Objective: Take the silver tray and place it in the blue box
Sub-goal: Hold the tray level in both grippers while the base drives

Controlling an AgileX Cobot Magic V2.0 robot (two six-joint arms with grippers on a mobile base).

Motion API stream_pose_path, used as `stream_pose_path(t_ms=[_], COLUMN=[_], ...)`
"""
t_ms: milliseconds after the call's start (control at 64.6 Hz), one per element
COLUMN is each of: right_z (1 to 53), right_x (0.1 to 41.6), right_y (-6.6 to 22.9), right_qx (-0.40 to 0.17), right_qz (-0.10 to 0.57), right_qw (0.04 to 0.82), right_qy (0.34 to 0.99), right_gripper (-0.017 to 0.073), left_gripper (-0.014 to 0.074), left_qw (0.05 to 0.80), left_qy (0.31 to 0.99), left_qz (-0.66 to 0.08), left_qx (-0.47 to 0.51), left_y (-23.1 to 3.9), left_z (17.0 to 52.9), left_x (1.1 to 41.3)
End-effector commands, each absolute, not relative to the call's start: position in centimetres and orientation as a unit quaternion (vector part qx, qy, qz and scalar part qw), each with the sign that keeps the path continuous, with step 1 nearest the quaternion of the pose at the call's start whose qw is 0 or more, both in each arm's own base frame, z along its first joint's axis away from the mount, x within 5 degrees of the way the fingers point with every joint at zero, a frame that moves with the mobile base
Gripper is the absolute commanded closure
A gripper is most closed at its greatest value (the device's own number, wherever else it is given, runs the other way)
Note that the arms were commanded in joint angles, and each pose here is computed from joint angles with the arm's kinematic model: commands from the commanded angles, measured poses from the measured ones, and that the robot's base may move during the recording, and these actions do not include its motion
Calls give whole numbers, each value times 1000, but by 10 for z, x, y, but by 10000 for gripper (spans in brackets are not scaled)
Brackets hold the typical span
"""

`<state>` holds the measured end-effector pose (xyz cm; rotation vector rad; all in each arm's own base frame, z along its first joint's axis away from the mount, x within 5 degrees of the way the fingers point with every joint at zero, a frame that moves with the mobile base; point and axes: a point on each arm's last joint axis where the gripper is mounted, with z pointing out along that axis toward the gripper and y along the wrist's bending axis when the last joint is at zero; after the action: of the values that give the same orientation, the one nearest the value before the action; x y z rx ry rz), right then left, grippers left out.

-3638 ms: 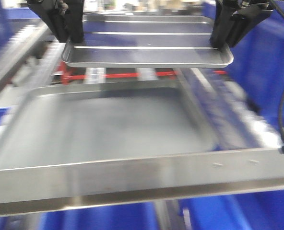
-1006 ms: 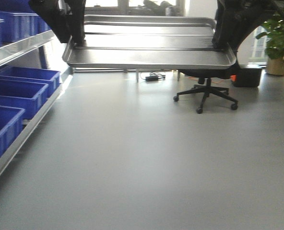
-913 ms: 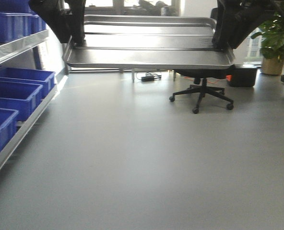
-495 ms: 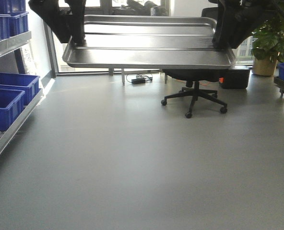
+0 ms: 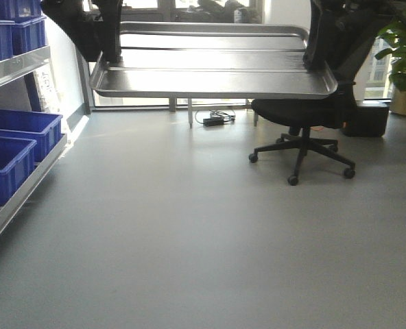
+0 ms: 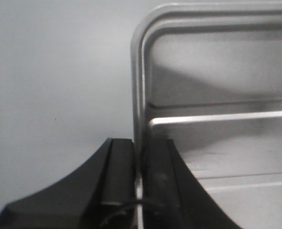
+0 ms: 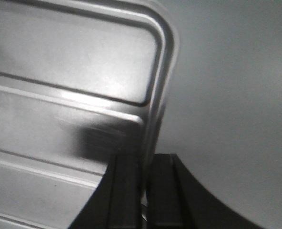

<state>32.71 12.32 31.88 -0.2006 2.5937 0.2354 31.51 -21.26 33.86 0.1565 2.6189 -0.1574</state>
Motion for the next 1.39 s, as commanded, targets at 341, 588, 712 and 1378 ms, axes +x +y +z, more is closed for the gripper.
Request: stream_pose_path(t_ms=[341,588,712,1378], right_z=[350,350,350,349], right_x=[322,322,322,323], right_y=[125,125,126,125], right_qx=[-82,-82,-83,-82], right_qz=[111,110,110,110], right_qw=[320,321,321,320], right_qy=[937,937,937,937], right_gripper=[503,503,503,503], left_gripper=[584,584,584,584], left_qw=[314,311,310,295], left_qy=[942,943,943,945], left_qz=[-104,-109,-111,-136], left_qx=[55,54,53,46], left_y=[-213,-213,-214,-218], left_z=[372,372,372,372], left_x=[309,308,308,306])
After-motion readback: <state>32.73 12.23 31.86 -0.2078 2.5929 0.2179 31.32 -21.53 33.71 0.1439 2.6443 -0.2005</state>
